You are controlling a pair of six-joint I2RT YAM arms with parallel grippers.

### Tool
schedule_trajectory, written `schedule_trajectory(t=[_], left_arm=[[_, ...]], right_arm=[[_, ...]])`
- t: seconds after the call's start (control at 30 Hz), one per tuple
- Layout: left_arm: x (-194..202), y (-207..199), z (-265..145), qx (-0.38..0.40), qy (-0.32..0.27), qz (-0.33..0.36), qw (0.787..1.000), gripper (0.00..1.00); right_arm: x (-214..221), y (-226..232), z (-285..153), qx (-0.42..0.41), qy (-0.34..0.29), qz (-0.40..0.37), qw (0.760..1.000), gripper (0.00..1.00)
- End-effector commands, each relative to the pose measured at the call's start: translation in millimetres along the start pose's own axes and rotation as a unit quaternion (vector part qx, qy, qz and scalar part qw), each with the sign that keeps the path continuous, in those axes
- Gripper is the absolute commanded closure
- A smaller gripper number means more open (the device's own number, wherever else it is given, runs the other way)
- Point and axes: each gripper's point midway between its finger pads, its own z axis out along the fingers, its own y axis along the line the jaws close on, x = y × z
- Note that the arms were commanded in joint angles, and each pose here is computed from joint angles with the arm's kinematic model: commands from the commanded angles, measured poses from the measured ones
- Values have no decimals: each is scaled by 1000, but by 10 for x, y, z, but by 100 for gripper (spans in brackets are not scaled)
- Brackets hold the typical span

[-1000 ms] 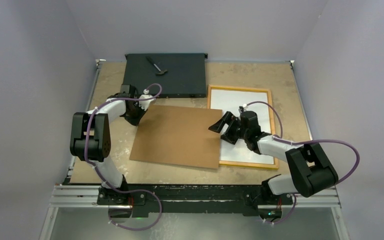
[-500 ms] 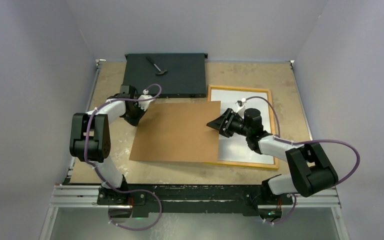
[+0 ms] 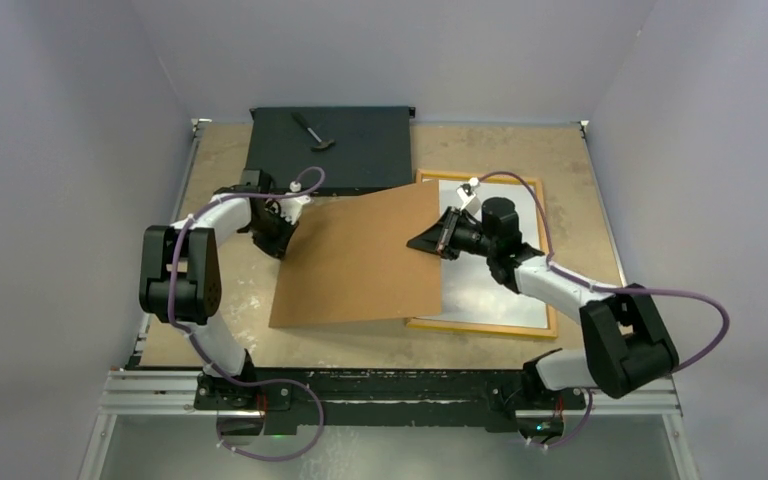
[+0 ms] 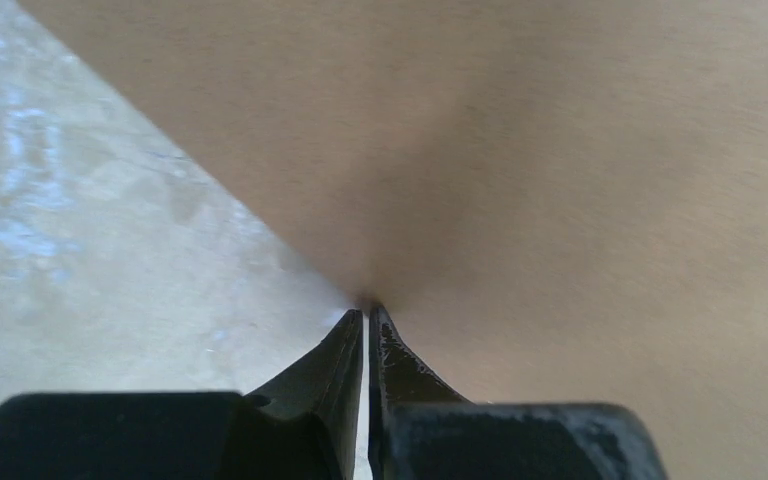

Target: Put the photo into the frame

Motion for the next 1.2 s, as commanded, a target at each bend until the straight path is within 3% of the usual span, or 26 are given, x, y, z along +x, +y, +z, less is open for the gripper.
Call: schedule_trajectory(t=[0.0, 0.1, 0.3, 0.37, 0.43, 0.5, 0.6, 0.73, 0.83, 1.0, 1.17], left_arm=[[-207, -363, -401, 96, -23, -34, 995, 85], [-582, -322, -931, 107, -78, -47, 990, 60], [-1335, -129, -2160, 51, -205, -95, 973, 47], [-1492, -77, -2465, 29, -235, -123, 964, 32], [-1640, -31, -2795, 9, -270, -147, 952, 29], [-1751, -34, -3098, -2, -306, -168, 937, 18], [-1866, -168, -3418, 6, -364, -146, 920, 13], [-2017, -453, -3692, 68, -406, -112, 904, 10], [-2056, -560, -3627, 118, -405, -114, 899, 9], [-2196, -619, -3444, 198, -424, -149, 871, 6], [-2419, -480, -3461, 212, -462, -188, 840, 5]], right_arm=[[-379, 769, -159, -40, -49, -160, 985, 100], [-603, 1258, -334, -52, -90, -251, 962, 100], [-761, 2336, -647, -60, -185, -418, 887, 100], [-827, 2547, -730, -42, -219, -449, 865, 100], [-851, 2729, -808, -35, -245, -473, 845, 100], [-920, 2866, -905, -17, -285, -490, 823, 100], [-1015, 2968, -983, 13, -330, -505, 797, 100], [-1273, 2883, -1031, 81, -382, -503, 771, 100], [-1464, 2777, -1141, 133, -427, -493, 746, 100], [-1532, 2688, -1170, 190, -461, -523, 691, 100], [-1413, 2590, -1089, 250, -463, -582, 621, 100]])
